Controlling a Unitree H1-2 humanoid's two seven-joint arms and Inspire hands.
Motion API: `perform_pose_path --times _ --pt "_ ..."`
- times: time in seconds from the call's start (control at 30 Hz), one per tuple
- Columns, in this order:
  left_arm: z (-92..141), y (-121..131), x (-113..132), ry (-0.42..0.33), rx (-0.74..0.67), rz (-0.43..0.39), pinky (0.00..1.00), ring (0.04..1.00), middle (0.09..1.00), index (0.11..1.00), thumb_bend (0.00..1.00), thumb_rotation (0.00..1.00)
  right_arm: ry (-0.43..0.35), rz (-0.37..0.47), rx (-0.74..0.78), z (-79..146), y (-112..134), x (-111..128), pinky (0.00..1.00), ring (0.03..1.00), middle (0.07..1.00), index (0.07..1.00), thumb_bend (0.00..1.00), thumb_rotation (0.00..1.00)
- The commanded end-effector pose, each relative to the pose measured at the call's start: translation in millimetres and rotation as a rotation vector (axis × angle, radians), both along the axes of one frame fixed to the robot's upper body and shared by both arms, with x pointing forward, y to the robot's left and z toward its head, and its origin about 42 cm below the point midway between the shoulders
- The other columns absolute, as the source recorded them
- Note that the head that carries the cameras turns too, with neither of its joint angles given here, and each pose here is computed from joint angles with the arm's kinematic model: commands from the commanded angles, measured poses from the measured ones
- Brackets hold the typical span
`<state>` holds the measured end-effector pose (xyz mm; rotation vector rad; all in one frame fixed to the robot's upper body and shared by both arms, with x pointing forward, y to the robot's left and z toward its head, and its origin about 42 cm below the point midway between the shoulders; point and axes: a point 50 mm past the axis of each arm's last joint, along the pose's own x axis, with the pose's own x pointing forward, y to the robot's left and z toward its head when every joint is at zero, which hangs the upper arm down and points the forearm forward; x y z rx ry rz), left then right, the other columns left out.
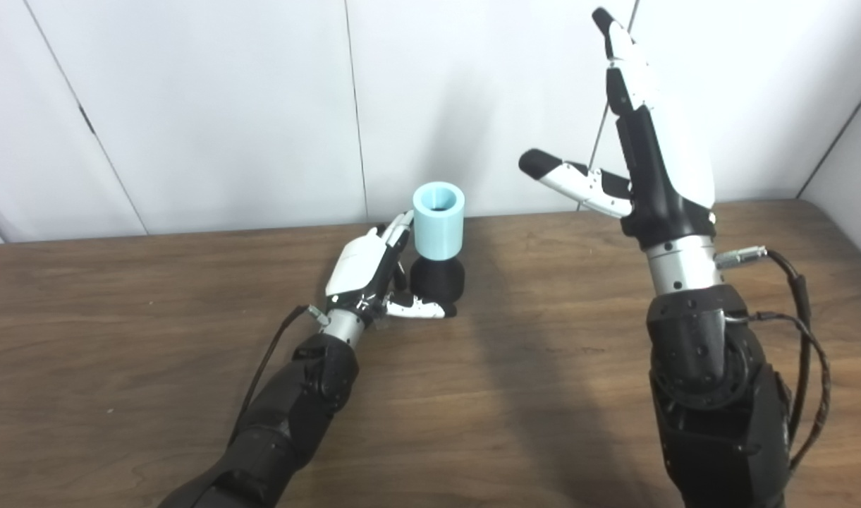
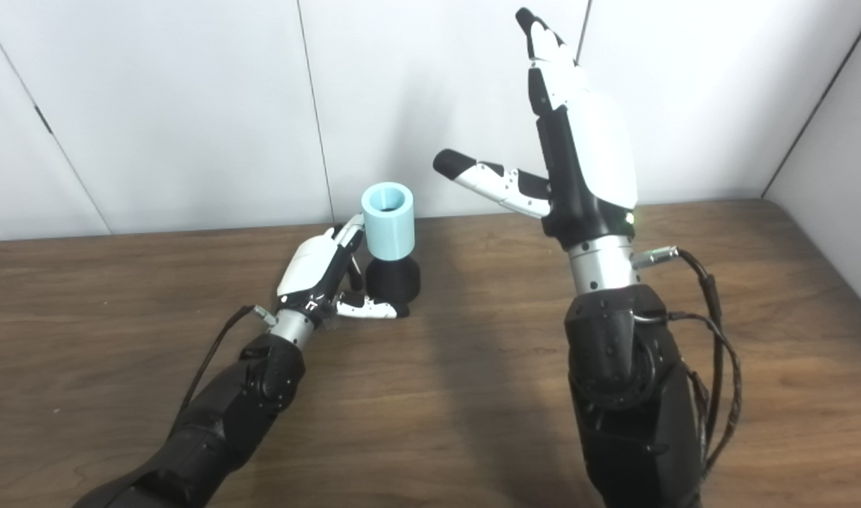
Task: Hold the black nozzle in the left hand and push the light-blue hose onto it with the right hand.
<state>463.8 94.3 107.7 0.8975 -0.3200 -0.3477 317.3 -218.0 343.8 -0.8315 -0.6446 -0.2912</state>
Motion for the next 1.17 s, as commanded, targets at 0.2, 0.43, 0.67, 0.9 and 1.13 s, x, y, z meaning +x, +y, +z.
perform_pose_path --times 0.2,0.43,0.67,0.9,1.13 --pt "-205 48 -188 0.899 0.267 0.013 1.0 1.0 1.0 1.0 1.0 0.32 -0.301 0.007 0.022 40 2 -20 1.0 1.0 1.0 1.0 0.74 0.93" --pt "-191 107 -155 0.978 0.332 0.063 0.86 0.98 1.0 1.0 1.0 0.28 -0.279 0.006 0.041 22 -4 -11 1.0 1.0 1.0 1.0 0.76 0.94" --pt "-162 199 -126 0.962 0.619 0.116 0.74 0.99 1.0 1.0 1.0 0.35 -0.266 -0.005 0.075 8 -9 -1 1.0 1.0 1.0 1.0 0.76 0.94" --pt "-127 252 -126 0.92 0.672 0.111 0.81 0.986 1.0 1.0 1.0 0.45 -0.265 -0.021 0.076 3 -8 3 1.0 1.0 1.0 1.0 0.75 0.96" --pt "-87 294 -142 0.932 0.637 0.139 0.99 0.998 1.0 1.0 1.0 0.46 -0.277 -0.037 0.073 4 -15 2 1.0 1.0 1.0 1.0 0.77 0.97"
